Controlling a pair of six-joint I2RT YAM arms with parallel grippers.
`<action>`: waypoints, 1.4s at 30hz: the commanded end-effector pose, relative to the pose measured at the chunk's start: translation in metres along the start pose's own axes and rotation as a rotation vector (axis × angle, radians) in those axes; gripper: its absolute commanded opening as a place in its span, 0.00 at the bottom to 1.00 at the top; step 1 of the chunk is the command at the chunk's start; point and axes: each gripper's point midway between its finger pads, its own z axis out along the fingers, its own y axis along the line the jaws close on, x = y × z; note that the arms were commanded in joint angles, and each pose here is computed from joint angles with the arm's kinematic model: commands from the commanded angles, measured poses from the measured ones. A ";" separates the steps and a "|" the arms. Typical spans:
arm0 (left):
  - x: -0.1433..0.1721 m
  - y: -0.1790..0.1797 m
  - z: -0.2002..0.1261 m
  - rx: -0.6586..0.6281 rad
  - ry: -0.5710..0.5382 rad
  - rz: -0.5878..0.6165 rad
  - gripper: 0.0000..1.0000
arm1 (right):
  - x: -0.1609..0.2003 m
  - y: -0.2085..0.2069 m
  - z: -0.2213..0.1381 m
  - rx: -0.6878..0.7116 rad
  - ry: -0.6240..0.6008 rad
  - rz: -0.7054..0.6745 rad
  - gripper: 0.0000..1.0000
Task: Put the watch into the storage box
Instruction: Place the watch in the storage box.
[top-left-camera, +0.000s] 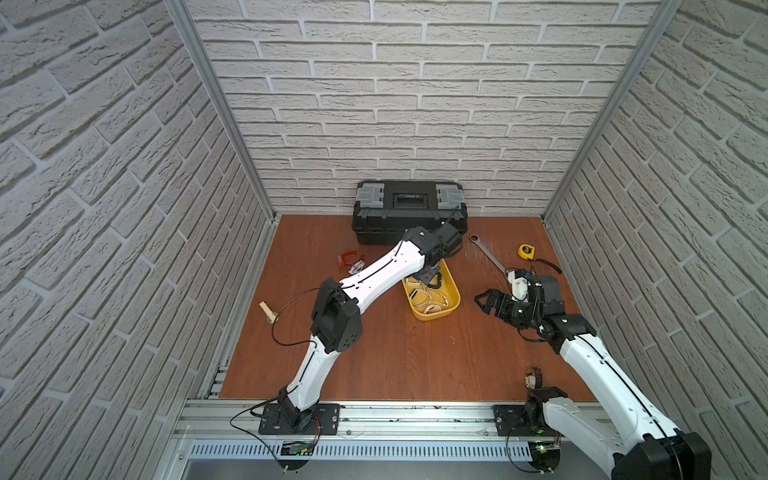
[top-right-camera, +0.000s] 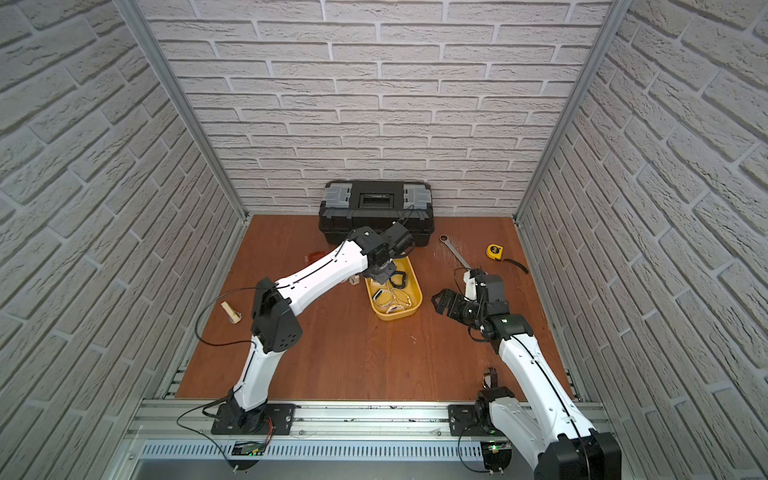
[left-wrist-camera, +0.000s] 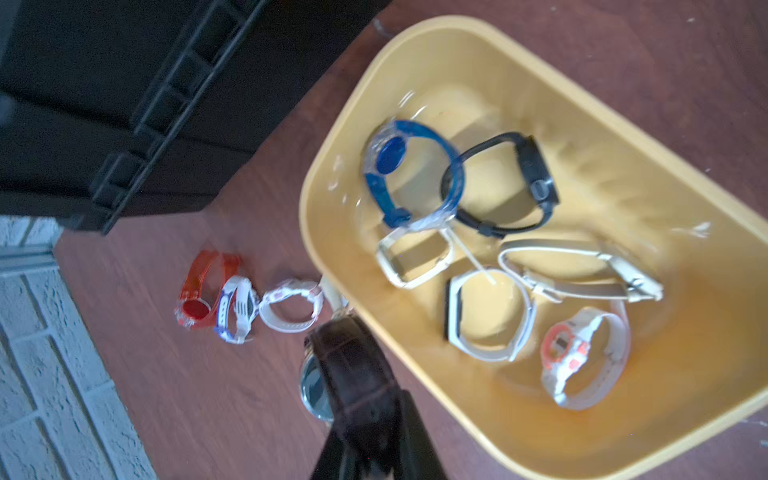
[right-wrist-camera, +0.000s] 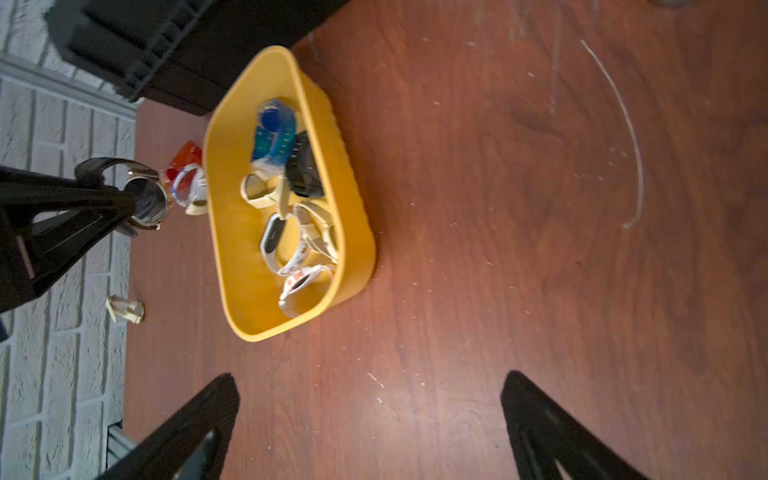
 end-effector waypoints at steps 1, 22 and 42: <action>0.008 -0.015 0.009 -0.045 0.075 0.123 0.11 | -0.003 0.009 -0.005 -0.061 -0.002 0.013 1.00; 0.049 -0.104 0.059 -0.046 0.214 0.378 0.19 | -0.013 0.014 -0.040 -0.084 -0.077 -0.007 1.00; 0.026 -0.097 0.009 -0.031 0.079 0.335 0.70 | -0.017 0.022 -0.051 -0.106 -0.105 -0.018 1.00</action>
